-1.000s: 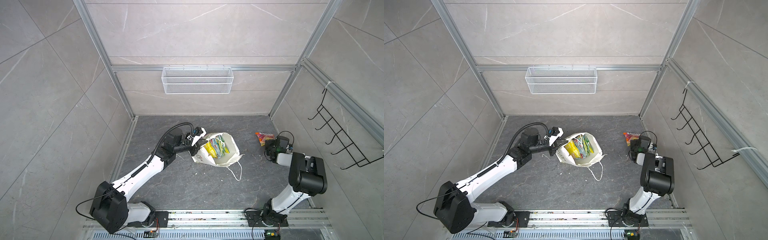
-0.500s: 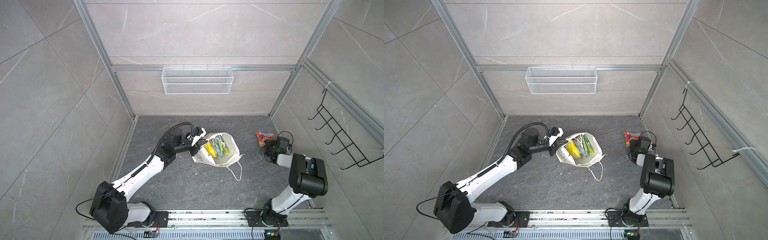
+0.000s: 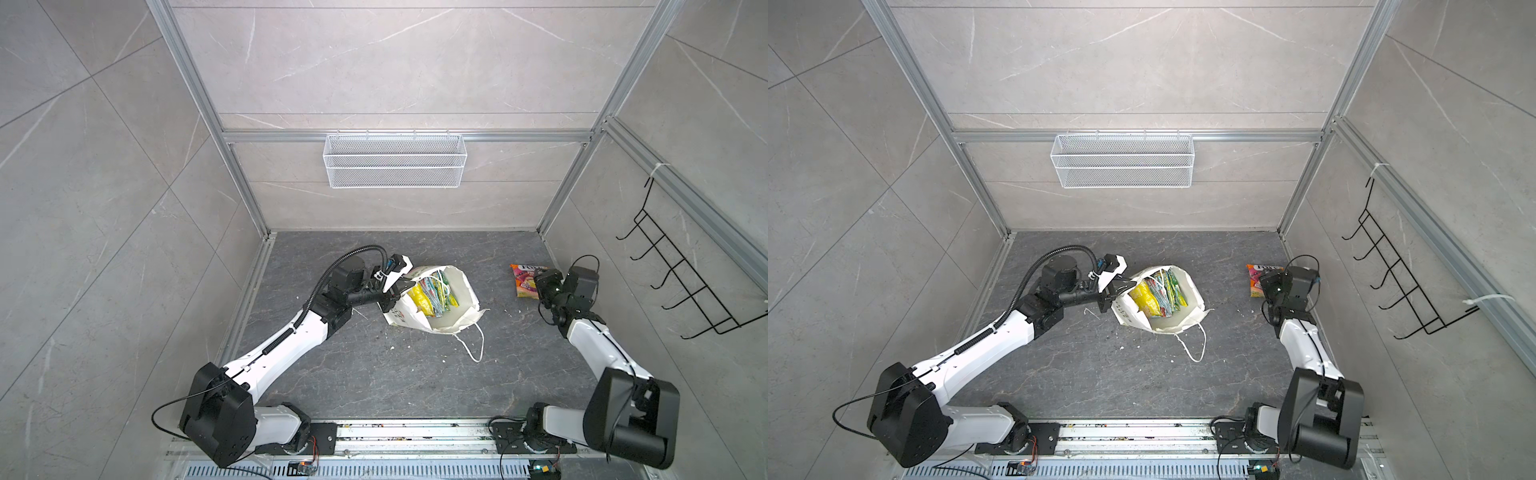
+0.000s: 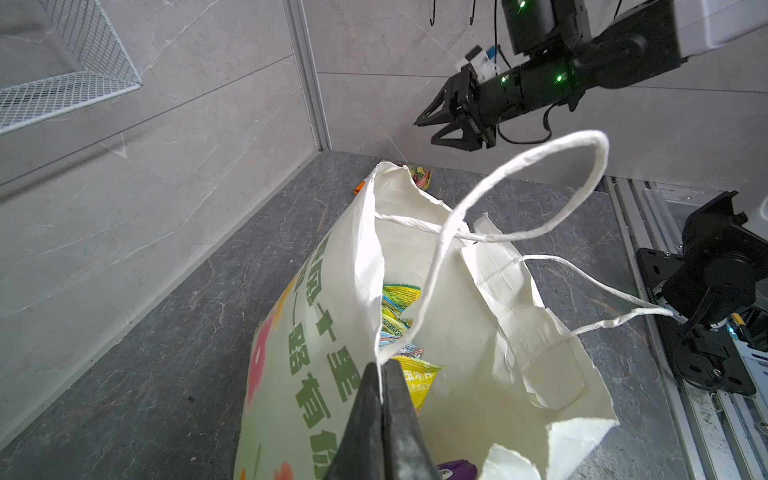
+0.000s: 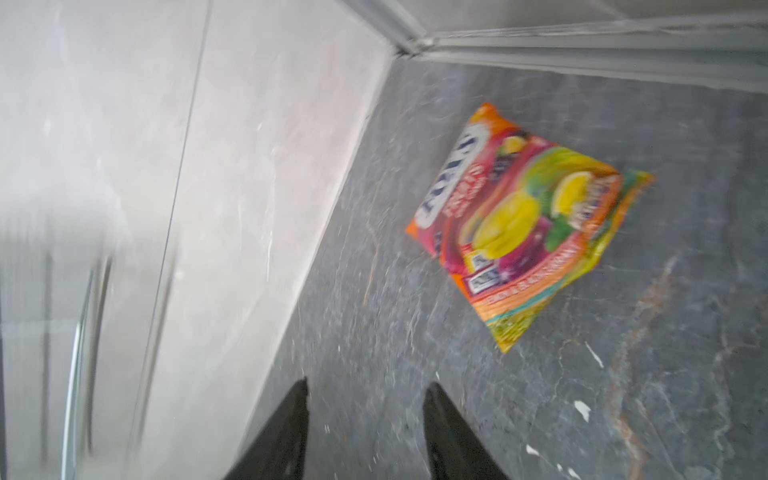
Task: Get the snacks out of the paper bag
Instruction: 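Move the empty right gripper back over the bag's mouth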
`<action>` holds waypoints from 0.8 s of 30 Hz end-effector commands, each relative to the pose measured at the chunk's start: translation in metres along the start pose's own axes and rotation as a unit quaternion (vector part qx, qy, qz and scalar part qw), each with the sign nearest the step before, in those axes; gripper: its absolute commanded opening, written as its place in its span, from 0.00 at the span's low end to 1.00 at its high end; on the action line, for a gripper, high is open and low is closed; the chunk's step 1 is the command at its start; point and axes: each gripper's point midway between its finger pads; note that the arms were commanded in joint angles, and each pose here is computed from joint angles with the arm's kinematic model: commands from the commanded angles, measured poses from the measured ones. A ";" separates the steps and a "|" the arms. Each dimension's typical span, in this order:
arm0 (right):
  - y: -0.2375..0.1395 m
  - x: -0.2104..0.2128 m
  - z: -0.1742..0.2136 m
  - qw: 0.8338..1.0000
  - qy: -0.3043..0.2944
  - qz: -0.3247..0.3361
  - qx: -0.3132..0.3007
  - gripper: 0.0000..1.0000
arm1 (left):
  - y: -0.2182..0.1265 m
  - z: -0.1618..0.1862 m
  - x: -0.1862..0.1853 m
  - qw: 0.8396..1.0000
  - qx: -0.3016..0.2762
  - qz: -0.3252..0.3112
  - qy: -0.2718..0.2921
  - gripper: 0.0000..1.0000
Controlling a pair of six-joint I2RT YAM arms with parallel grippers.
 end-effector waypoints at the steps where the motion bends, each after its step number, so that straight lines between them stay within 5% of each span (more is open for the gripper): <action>1: -0.040 0.091 0.022 0.972 -0.198 -0.116 0.050 0.37 | -0.009 -0.032 -0.016 0.998 -0.039 0.030 0.024 0.00; 5: -0.088 0.159 0.068 0.919 -0.321 -0.210 0.088 0.31 | -0.010 -0.034 -0.018 0.998 -0.038 0.034 0.025 0.00; 13: -0.129 0.192 0.140 0.861 -0.418 -0.260 0.124 0.23 | -0.006 -0.035 -0.019 0.998 -0.039 0.046 0.012 0.00; 17: -0.118 0.180 0.175 0.852 -0.439 -0.242 0.149 0.23 | -0.005 -0.037 -0.021 0.998 -0.039 0.055 0.008 0.00; 24: -0.098 0.168 0.192 0.881 -0.384 -0.233 0.146 0.18 | -0.006 -0.036 -0.020 0.998 -0.034 0.052 -0.003 0.00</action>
Point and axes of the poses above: each gripper's point midway between its finger pads, its own y axis out along the fingers, its own x axis along the line the jaws close on, z = x × y, and after that the axes turned 11 degrees about -y, right-handed
